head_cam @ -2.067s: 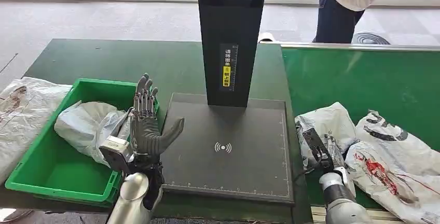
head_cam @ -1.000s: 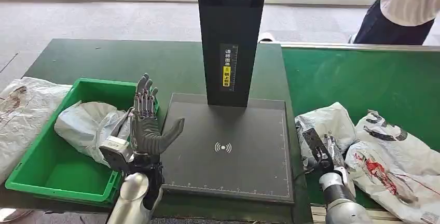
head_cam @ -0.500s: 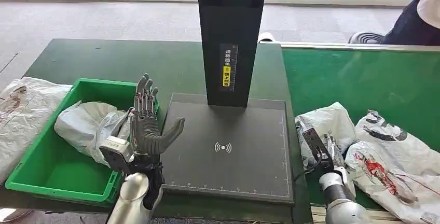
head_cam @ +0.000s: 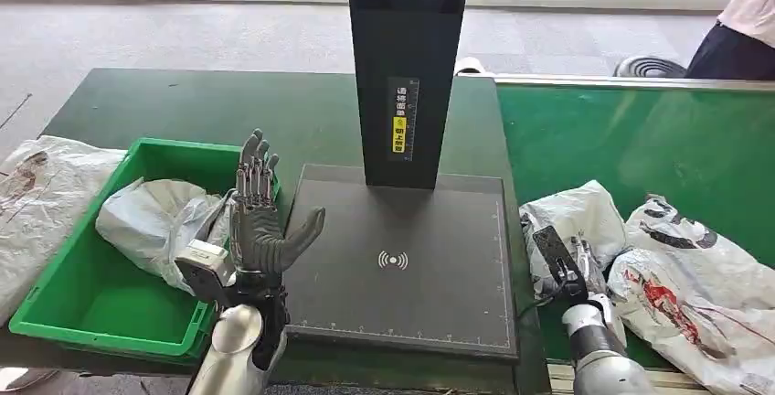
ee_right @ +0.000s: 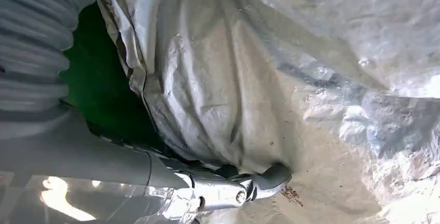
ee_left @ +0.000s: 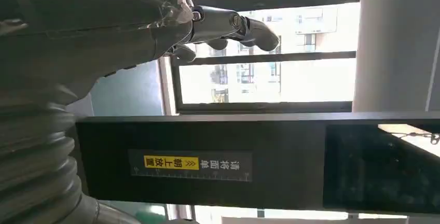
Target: Moved the parcel from conveyor to table for the left to box.
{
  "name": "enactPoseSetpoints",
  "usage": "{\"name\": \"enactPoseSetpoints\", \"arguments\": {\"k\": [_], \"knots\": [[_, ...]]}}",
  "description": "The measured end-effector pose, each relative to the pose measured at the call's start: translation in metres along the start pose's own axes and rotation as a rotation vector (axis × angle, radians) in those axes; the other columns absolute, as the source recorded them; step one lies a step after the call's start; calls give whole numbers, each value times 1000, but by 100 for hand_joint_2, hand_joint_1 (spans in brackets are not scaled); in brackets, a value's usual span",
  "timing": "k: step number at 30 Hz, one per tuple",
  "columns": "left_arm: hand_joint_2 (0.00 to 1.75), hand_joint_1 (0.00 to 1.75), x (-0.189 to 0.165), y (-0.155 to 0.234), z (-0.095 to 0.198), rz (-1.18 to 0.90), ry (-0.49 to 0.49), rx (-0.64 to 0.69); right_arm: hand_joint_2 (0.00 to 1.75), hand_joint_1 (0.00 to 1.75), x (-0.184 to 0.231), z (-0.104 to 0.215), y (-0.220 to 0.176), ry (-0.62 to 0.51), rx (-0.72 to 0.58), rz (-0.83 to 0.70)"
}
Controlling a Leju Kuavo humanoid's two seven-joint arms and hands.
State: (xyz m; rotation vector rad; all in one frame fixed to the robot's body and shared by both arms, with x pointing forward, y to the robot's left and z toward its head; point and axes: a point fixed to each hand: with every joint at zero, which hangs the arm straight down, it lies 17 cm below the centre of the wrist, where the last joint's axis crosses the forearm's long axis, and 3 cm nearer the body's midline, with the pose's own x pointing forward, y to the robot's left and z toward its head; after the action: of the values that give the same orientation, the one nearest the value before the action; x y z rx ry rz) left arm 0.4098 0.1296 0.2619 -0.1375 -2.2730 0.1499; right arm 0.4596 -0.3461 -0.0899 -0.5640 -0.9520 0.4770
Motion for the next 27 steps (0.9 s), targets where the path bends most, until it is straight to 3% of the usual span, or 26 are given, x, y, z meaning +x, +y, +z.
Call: {"name": "enactPoseSetpoints", "arguments": {"k": [27], "knots": [[175, 0, 0, 0, 0, 0, 0, 0, 175, 0, 0, 0, 0, -2, 1, 3]]}}
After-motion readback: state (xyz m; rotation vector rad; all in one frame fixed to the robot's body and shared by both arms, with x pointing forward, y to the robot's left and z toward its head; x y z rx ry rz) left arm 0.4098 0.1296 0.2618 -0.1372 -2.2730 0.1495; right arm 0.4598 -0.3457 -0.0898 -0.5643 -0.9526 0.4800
